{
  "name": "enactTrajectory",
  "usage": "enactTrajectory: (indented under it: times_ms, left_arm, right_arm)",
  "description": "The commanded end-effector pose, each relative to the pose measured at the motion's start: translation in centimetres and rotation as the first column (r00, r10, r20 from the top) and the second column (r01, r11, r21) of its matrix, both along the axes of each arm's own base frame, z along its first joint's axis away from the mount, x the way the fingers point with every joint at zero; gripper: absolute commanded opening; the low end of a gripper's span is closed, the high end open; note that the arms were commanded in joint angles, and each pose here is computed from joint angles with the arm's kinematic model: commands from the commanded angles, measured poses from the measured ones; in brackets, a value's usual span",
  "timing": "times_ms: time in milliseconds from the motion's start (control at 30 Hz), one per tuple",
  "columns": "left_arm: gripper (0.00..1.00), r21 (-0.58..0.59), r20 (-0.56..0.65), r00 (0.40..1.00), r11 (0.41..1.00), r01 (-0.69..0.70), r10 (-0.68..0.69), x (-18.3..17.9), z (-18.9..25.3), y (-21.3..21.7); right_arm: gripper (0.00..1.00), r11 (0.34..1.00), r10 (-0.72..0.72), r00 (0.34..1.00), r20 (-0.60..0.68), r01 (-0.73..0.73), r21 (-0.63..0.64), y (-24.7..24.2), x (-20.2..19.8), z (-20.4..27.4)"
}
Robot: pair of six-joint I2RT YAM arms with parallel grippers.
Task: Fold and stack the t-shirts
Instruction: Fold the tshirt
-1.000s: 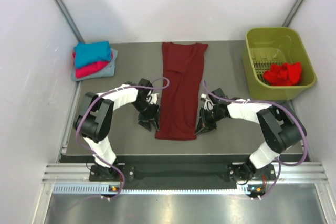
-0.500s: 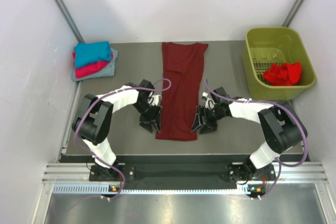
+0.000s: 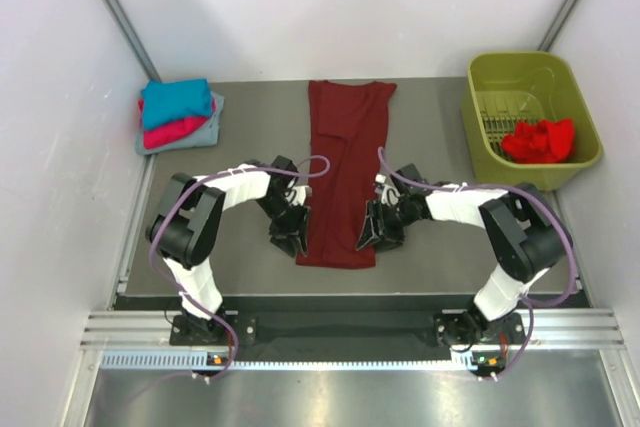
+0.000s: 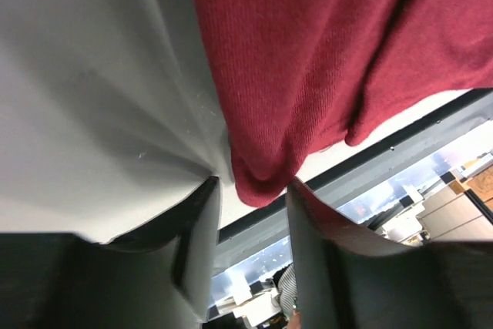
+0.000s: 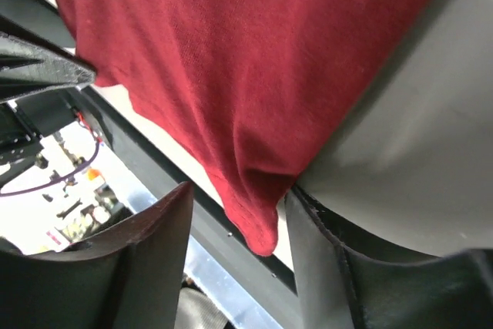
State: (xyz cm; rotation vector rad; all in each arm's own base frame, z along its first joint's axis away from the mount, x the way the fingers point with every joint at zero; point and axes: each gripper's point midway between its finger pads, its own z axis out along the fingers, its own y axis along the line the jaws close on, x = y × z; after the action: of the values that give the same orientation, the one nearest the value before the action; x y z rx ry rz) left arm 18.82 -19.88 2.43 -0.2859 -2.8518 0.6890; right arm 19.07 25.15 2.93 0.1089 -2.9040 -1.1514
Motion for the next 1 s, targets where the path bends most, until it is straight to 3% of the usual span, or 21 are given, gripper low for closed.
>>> enactTrajectory:
  times_ms: [0,167,233,333,367,633,967]
  left_arm:
    - [0.42,-0.034,0.023,1.0,0.999,0.0,0.001,1.0,0.4,-0.9]
    - [0.31,-0.039,0.019,1.0,0.999,-0.004,0.004,0.7,0.4,-1.0]
    - [0.26,-0.043,0.02,1.0,0.999,-0.006,0.007,0.8,0.4,-1.1]
    - [0.05,-0.058,0.022,1.0,0.998,-0.007,0.008,0.9,0.5,-1.3]
    - [0.0,-0.061,0.022,1.0,0.998,-0.007,0.008,0.9,0.6,-1.4]
    - [0.0,-0.114,0.071,0.997,0.993,0.021,-0.013,1.0,3.0,-1.8]
    - [0.0,-0.193,0.23,0.972,0.978,0.084,-0.039,1.6,7.7,-2.6]
  right_arm:
    - [0.5,1.0,0.011,0.998,0.054,-0.011,0.001,1.1,1.4,-0.2]
    - [0.27,1.0,0.028,0.998,0.048,-0.028,0.013,1.6,1.0,-0.2]
    - [0.22,0.999,0.031,0.998,0.05,-0.032,0.014,1.6,0.8,0.0]
    - [0.0,0.999,0.038,0.998,0.05,-0.039,0.015,1.3,0.3,0.3]
    - [0.0,0.999,0.041,0.998,0.045,-0.041,0.013,1.1,0.0,0.4]
    - [0.0,0.999,0.04,0.989,0.145,-0.044,0.019,0.0,0.0,3.1]
    - [0.0,1.0,0.009,0.976,0.219,-0.01,0.004,-3.4,0.4,4.9]
